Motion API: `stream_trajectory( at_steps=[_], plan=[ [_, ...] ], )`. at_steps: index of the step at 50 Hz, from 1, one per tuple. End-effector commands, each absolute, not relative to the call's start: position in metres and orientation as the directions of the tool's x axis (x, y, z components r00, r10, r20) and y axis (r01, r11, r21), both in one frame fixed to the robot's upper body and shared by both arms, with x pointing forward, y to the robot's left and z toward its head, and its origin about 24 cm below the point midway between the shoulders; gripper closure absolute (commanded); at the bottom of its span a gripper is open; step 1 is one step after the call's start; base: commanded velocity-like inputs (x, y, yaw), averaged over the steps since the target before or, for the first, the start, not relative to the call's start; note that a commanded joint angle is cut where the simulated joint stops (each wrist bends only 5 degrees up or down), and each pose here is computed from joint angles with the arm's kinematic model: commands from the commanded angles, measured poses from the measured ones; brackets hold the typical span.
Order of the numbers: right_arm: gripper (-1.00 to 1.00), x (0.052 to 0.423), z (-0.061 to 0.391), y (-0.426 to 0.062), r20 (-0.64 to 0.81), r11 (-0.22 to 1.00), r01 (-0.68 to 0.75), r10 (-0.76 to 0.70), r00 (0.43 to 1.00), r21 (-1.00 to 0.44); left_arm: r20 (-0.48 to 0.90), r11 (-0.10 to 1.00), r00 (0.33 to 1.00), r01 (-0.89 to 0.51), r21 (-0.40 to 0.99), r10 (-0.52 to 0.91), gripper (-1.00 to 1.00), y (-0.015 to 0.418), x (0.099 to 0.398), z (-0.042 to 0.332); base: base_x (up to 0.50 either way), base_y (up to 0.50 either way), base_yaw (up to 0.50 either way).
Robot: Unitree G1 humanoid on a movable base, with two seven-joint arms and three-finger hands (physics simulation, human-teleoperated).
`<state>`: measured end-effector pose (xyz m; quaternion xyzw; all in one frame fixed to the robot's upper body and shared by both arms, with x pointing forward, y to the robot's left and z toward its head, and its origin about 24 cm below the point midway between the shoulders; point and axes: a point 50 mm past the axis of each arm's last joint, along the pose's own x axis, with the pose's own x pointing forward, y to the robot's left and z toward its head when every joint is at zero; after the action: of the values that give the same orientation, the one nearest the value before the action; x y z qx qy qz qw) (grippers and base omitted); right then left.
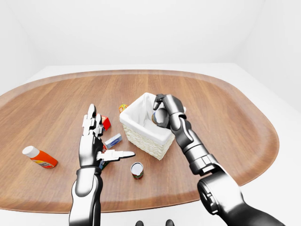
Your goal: Pick up the alphabet soup, and put it in the basket.
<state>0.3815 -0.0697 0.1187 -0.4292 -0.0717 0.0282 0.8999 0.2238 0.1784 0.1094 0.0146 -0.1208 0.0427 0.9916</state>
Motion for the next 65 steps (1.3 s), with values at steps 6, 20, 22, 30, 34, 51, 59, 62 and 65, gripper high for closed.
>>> stream_trajectory(
  at_steps=[6,20,22,30,34,51,59,62,65],
  plan=[
    [1.00,0.385,0.119,-0.058,0.120,0.626,0.033,0.098,0.988,-0.779,0.235,0.996,0.969,-0.087,0.019,0.080,-1.00,0.178,0.224,0.108,0.00,0.00,0.00],
    [1.00,0.386,0.112,-0.057,0.102,0.612,0.034,0.077,0.992,-0.790,0.239,0.996,0.968,-0.085,0.019,0.078,-1.00,0.179,0.224,0.109,0.00,0.00,0.00],
    [1.00,0.386,0.113,-0.057,0.105,0.612,0.034,0.080,0.991,-0.790,0.242,0.996,0.967,-0.084,0.021,0.076,-1.00,0.178,0.224,0.110,0.00,0.00,0.00],
    [1.00,0.387,0.110,-0.059,0.097,0.610,0.036,0.067,0.993,-0.791,0.238,0.996,0.968,-0.083,0.021,0.075,-1.00,0.178,0.224,0.109,0.00,0.00,0.00],
    [1.00,0.387,0.110,-0.059,0.097,0.607,0.037,0.066,0.993,-0.793,0.239,0.996,0.968,-0.083,0.021,0.076,-1.00,0.178,0.224,0.109,0.00,0.00,0.00],
    [-1.00,0.385,0.106,-0.057,0.083,0.590,0.016,0.086,0.993,-0.807,0.240,0.996,0.968,-0.083,0.021,0.076,-1.00,0.178,0.224,0.109,0.00,0.00,0.00],
    [-1.00,0.384,0.112,-0.054,0.101,0.594,0.020,0.102,0.990,-0.804,0.239,0.996,0.968,-0.083,0.021,0.076,-1.00,0.178,0.224,0.109,0.00,0.00,0.00],
    [-1.00,0.384,0.112,-0.054,0.101,0.594,0.021,0.103,0.989,-0.804,0.241,0.996,0.967,-0.083,0.021,0.076,-1.00,0.178,0.223,0.110,0.00,0.00,0.00],
    [-1.00,0.384,0.113,-0.053,0.105,0.595,0.021,0.107,0.989,-0.803,0.242,0.996,0.967,-0.083,0.021,0.076,-1.00,0.178,0.224,0.110,0.00,0.00,0.00]
  ],
)
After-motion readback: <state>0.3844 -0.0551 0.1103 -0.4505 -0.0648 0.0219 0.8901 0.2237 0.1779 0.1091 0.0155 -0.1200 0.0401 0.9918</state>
